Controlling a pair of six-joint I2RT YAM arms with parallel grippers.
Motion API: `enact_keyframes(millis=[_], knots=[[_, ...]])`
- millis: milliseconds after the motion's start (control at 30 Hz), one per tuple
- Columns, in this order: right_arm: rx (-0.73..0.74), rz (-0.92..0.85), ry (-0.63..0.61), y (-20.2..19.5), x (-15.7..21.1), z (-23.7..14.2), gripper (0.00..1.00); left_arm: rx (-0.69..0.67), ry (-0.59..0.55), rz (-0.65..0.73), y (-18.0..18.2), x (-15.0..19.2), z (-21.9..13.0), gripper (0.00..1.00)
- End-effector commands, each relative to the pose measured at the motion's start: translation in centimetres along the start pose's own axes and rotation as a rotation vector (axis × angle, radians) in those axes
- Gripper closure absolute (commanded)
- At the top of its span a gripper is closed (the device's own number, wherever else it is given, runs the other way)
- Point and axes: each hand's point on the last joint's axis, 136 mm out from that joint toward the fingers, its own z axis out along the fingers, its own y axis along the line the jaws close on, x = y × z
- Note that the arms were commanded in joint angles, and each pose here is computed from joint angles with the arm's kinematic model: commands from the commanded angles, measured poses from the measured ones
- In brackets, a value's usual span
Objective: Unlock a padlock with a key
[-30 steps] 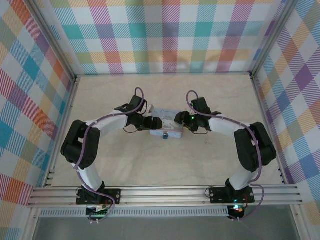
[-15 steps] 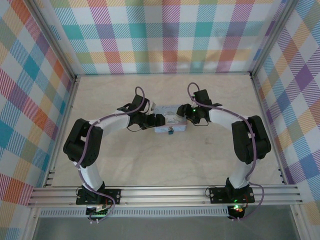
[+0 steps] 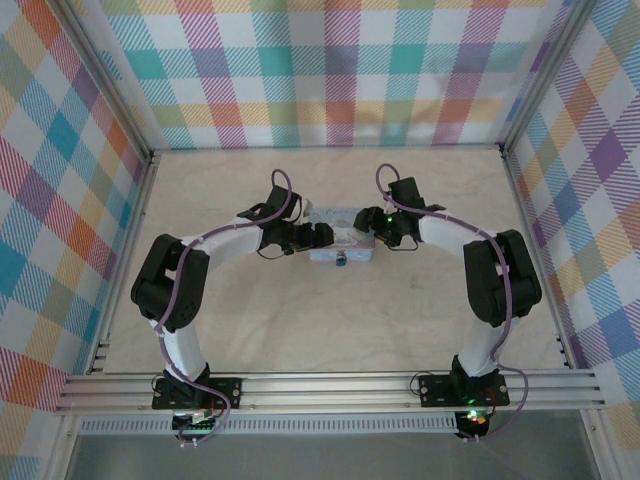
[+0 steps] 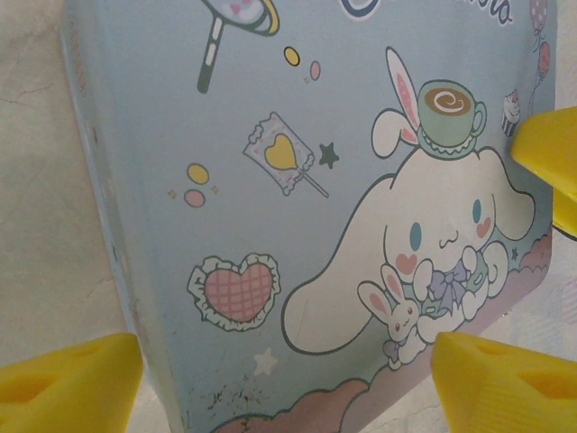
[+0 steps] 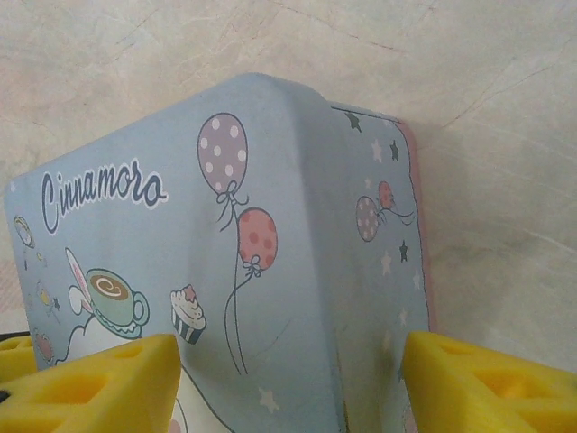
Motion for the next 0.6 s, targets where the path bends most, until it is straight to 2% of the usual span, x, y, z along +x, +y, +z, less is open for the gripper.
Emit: enact_keyframes(millis=[0, 167, 300, 567], knots=[[-0.003, -0.021, -0.013, 0.5, -0.9, -1.1, 0.31, 0.013, -0.049, 0.024, -1.4, -0.6, -1.3, 0.13], [0.028, -0.024, -0.033, -0.1, -1.4, -2.3, 0.26, -0.022, -0.062, 0.018, -0.7, -0.3, -2.0, 0.11], [0.084, -0.030, -0.055, -1.0, -1.4, -3.9, 0.27, -0.070, -0.088, 0.016, 0.0, -0.2, -3.0, 0.10], [0.368, -0.029, -0.085, -6.1, 1.3, -9.4, 0.31, -0.117, -0.098, 0.023, 0.3, 2.2, -6.0, 0.11]])
